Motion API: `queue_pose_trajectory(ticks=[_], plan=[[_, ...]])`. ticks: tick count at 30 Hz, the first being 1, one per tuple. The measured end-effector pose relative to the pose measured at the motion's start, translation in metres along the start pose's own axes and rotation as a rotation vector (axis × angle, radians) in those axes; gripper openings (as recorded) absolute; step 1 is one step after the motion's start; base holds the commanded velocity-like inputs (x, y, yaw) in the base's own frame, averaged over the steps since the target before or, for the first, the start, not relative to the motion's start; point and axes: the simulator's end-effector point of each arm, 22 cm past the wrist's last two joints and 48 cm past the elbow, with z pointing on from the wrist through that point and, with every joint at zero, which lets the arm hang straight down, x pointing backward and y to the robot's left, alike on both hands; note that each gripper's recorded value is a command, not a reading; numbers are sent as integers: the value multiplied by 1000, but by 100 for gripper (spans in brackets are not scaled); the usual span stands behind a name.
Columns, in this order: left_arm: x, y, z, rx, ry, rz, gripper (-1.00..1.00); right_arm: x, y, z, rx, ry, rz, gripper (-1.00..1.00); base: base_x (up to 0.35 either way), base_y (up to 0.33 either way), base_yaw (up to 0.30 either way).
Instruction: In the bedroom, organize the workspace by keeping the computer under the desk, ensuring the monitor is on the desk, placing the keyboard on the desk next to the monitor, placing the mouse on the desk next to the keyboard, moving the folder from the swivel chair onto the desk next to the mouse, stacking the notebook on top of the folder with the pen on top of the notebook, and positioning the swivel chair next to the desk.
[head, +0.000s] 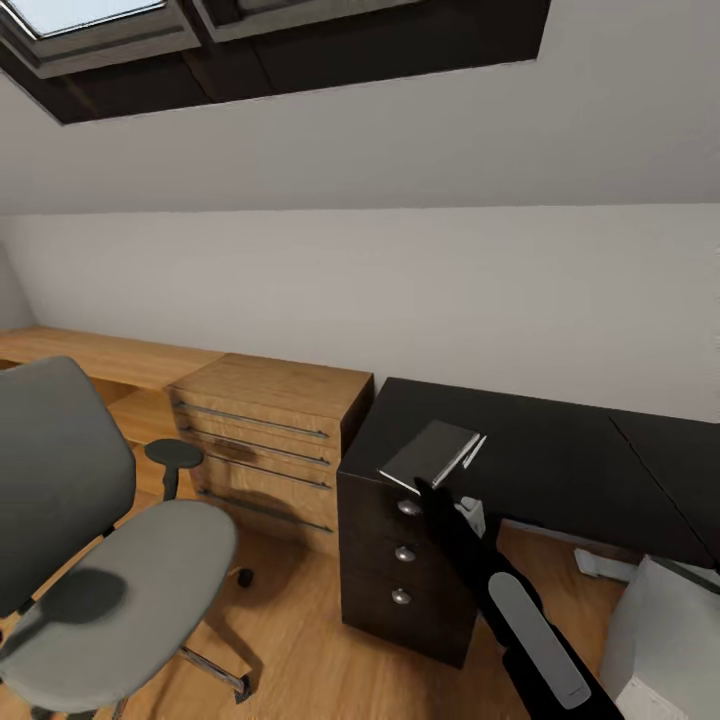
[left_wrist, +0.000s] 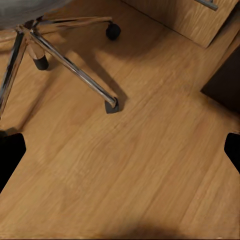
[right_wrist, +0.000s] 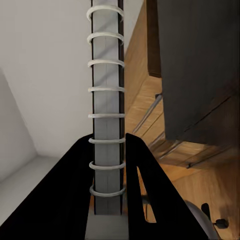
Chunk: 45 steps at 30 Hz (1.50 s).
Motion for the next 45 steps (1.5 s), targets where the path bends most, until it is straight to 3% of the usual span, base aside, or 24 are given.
queue_pose_trajectory(ticks=[7, 17, 32, 45], plan=[[2, 1, -8, -5, 27, 9, 100, -11, 13, -2, -1, -9, -13, -100, -275, 0, 0], [1, 4, -19, -15, 56, 16, 100, -19, 32, -3, -2, -18, -14, -100, -22, 0, 0], [7, 4, -20, -14, 69, 19, 100, -57, 19, -5, 25, -93, 12, -100, 0, 0, -99], [25, 12, -20, -31, 110, 28, 100, -110, -2, -14, 55, -161, 110, -100, 0, 0, -208]])
